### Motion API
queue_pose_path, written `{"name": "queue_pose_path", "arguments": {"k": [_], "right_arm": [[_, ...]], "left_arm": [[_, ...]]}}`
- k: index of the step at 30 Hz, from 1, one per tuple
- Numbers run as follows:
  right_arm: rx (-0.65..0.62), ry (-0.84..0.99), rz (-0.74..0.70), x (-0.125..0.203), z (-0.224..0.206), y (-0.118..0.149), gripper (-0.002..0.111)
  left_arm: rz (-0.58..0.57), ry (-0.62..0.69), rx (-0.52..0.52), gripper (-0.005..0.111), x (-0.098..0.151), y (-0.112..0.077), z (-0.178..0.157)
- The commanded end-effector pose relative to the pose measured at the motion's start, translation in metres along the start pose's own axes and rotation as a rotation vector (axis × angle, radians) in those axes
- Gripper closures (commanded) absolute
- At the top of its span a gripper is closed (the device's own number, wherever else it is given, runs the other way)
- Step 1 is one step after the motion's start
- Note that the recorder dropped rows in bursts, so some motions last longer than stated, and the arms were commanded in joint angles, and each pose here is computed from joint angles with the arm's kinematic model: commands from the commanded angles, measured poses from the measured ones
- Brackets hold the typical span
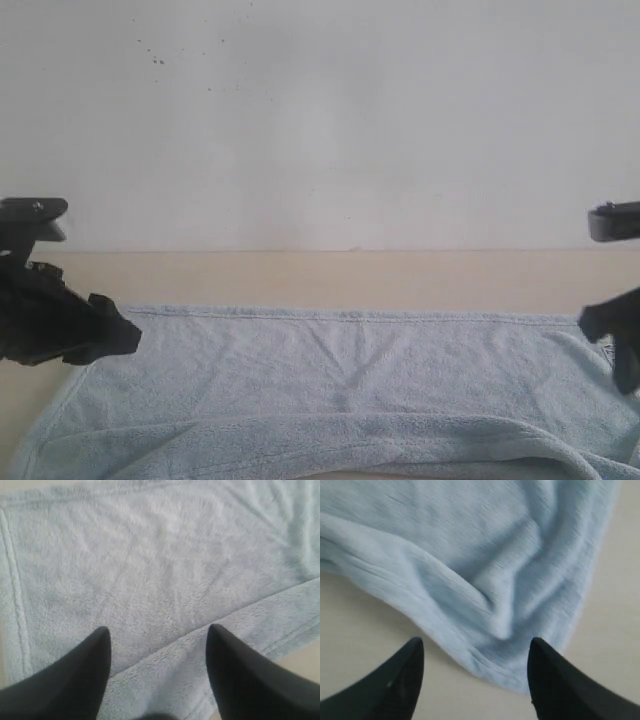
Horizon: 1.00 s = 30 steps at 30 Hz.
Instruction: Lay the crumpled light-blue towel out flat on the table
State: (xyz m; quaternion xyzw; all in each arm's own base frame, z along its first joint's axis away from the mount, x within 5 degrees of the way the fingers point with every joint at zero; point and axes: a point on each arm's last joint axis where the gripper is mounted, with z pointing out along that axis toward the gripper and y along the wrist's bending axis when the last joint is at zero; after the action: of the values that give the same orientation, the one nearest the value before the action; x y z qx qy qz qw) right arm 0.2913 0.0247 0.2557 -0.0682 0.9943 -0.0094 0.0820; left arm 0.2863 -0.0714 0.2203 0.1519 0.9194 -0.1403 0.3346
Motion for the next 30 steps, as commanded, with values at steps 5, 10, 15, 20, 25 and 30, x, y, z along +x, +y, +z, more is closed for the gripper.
{"name": "queue_pose_path", "arguments": {"k": [5, 10, 15, 20, 25, 30], "right_arm": [[-0.229, -0.256, -0.019, -0.033, 0.006, 0.021, 0.050], [-0.241, -0.279, 0.016, -0.043, 0.021, 0.022, 0.050], [-0.293, -0.301, 0.033, -0.049, 0.027, 0.026, 0.050], [-0.314, -0.313, 0.013, -0.050, 0.027, 0.028, 0.050], [-0.317, -0.306, 0.011, -0.049, 0.027, 0.028, 0.050], [-0.341, -0.294, 0.023, -0.048, 0.026, 0.030, 0.050]], "left_arm": [[-0.110, 0.147, -0.018, 0.054, 0.033, -0.010, -0.037], [-0.235, 0.222, -0.199, 0.054, 0.071, 0.003, -0.041], [-0.269, 0.235, -0.199, 0.054, 0.093, 0.002, -0.035], [-0.260, 0.181, -0.217, 0.054, 0.095, 0.006, -0.027], [-0.204, 0.226, -0.219, 0.054, 0.100, 0.011, -0.010], [-0.207, 0.294, -0.226, 0.054, 0.110, 0.017, 0.011]]}}
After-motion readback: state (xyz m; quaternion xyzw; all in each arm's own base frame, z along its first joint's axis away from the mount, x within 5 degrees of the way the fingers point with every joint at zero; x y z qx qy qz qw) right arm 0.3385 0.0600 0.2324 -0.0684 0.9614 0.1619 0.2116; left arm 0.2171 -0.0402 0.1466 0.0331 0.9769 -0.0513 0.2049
